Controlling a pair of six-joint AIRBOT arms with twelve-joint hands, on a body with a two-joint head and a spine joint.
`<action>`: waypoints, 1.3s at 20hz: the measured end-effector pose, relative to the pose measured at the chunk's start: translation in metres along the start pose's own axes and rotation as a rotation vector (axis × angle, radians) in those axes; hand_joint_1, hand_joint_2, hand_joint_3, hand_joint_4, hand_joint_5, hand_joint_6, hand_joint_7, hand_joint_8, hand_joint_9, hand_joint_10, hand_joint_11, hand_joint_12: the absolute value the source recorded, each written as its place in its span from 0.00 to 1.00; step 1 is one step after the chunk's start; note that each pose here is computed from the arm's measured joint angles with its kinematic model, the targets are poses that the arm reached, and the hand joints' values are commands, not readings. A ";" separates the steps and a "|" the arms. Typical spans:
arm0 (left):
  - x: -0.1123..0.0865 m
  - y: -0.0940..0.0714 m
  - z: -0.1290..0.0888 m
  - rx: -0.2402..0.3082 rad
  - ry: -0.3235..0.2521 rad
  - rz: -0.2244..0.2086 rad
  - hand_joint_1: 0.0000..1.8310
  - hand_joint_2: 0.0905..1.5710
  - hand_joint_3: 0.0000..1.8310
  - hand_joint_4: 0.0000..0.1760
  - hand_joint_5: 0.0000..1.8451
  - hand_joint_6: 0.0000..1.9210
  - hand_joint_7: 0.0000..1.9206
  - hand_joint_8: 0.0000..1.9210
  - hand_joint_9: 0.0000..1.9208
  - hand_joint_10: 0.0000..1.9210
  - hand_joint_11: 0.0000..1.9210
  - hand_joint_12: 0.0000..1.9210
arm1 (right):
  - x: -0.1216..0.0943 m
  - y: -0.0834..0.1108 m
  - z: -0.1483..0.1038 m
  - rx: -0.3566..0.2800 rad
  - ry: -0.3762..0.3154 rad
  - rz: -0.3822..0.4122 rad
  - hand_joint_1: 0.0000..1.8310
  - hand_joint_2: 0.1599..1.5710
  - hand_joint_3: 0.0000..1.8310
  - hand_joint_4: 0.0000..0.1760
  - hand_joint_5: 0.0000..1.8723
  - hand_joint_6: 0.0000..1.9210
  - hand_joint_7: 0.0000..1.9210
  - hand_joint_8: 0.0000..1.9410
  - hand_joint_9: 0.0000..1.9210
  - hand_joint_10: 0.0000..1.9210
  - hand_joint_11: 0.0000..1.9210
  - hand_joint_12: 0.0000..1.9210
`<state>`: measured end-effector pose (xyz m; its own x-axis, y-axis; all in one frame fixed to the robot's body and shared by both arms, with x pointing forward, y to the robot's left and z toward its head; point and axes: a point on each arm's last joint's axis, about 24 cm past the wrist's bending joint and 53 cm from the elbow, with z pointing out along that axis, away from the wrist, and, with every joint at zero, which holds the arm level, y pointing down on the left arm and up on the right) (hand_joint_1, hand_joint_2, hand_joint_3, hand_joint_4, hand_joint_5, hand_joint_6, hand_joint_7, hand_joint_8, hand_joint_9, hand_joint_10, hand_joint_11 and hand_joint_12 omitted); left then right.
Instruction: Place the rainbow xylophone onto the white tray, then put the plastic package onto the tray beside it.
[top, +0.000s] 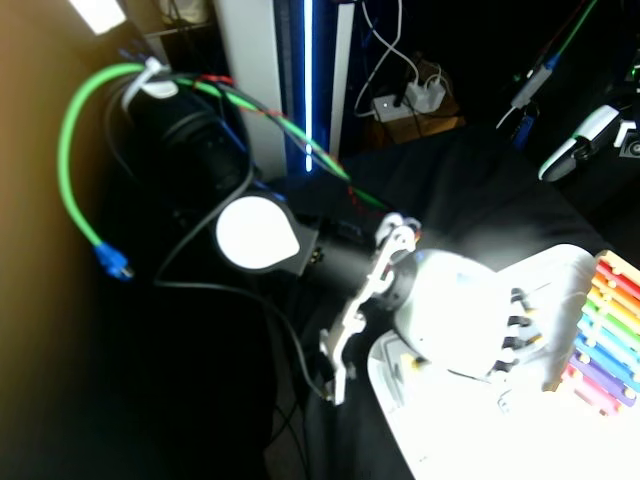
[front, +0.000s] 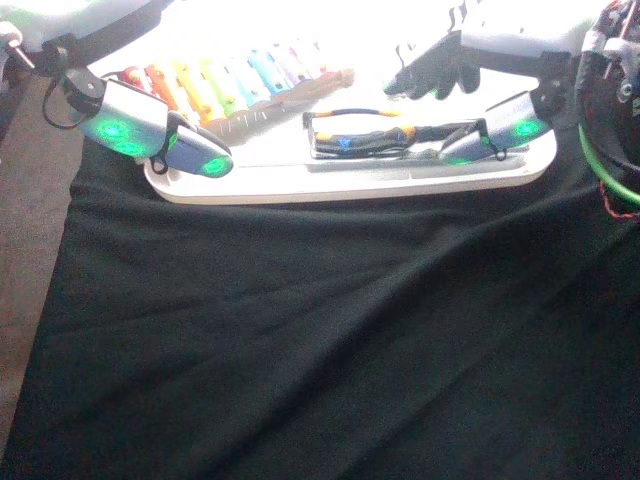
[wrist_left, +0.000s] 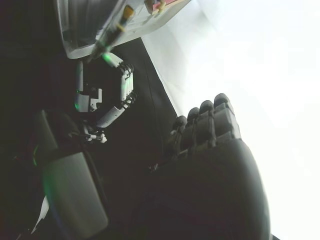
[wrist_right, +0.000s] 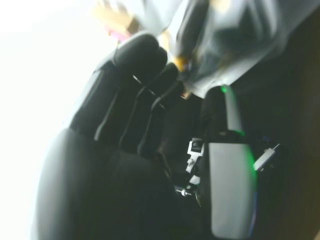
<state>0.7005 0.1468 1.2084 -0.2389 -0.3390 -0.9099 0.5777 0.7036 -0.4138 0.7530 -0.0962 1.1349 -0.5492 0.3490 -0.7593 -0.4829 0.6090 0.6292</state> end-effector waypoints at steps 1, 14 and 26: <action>0.000 0.000 0.000 0.000 0.000 0.000 0.44 0.45 0.00 0.00 0.00 0.00 0.01 0.00 0.00 0.00 0.00 0.00 | 0.000 0.000 0.000 0.001 0.000 -0.001 0.46 0.43 0.00 0.78 0.09 0.00 0.16 0.00 0.17 0.01 0.02 0.48; 0.001 0.000 0.000 -0.002 0.002 0.000 0.43 0.48 0.01 0.00 0.00 0.00 0.01 0.00 0.00 0.00 0.00 0.00 | 0.001 0.003 -0.004 -0.004 0.004 0.000 0.41 0.38 0.00 1.00 0.00 0.00 0.08 0.00 0.09 0.00 0.00 0.38; -0.003 0.010 -0.011 -0.026 -0.051 -0.082 0.47 0.46 0.00 0.01 0.00 0.00 0.00 0.00 0.00 0.00 0.00 0.00 | -0.037 0.013 -0.039 -0.063 -0.084 0.089 0.31 0.42 0.00 1.00 0.00 0.00 0.05 0.00 0.05 0.01 0.00 0.11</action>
<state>0.6989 0.1617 1.2061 -0.2444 -0.4267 -0.8707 0.5376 0.6877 -0.4879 0.7402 -0.1292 1.1778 -0.5342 0.4599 -0.7093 -0.4779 0.5278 0.7022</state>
